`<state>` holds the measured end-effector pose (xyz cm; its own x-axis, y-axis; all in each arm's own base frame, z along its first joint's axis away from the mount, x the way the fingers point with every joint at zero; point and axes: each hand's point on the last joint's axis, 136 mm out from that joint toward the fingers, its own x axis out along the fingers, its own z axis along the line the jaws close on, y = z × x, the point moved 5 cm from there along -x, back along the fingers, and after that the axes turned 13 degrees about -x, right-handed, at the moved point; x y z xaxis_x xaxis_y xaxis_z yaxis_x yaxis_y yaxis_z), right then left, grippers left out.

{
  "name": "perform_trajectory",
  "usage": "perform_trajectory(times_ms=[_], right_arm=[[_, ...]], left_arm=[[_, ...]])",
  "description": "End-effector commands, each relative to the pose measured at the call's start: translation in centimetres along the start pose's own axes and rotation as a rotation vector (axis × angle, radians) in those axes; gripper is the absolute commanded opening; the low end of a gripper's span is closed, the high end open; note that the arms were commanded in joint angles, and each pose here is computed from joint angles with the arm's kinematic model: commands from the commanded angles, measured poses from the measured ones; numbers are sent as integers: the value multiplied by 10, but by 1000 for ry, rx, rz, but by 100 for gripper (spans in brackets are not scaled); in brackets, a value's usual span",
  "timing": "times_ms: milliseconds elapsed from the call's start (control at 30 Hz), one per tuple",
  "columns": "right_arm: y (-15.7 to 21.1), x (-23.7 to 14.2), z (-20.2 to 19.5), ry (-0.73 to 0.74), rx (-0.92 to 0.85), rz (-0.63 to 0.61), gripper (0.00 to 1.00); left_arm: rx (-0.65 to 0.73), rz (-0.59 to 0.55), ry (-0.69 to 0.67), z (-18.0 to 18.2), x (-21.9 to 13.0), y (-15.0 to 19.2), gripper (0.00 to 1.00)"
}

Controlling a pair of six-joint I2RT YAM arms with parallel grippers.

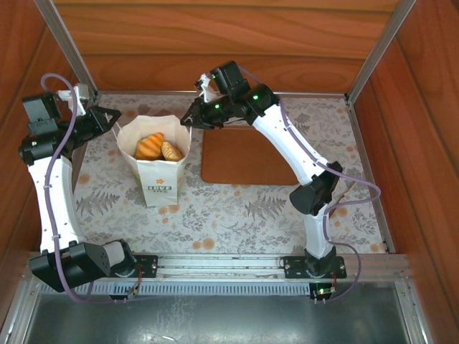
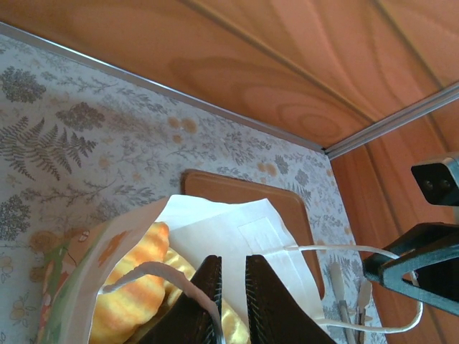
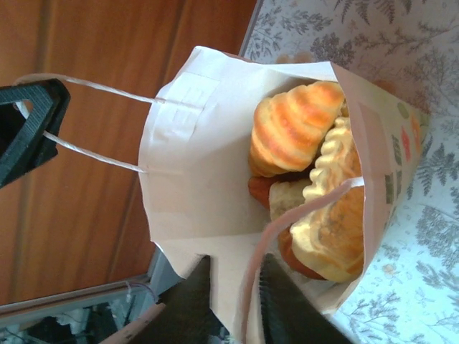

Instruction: Take the fake bread out of the paper bag

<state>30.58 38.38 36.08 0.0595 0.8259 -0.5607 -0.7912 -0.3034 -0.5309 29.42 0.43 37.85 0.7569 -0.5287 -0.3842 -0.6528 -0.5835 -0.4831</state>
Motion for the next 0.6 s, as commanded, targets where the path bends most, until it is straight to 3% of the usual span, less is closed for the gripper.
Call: perform_trajectory(times_ms=[0,100,400,567], right_arm=[[2,-14,9,13,-31,-9,14],[1,-12,6,26,-41,-16,10],[-17,3,1,1,-105,-102,7],[-24,31,-23,20,-83,-142,7]], left_arm=[[56,-55,13,-17,-13,-9,11],[73,-88,-14,-19,-16,-17,1],[127,-108,11,-35,-8,-57,0],[157,-111,-8,-29,4,-78,0]])
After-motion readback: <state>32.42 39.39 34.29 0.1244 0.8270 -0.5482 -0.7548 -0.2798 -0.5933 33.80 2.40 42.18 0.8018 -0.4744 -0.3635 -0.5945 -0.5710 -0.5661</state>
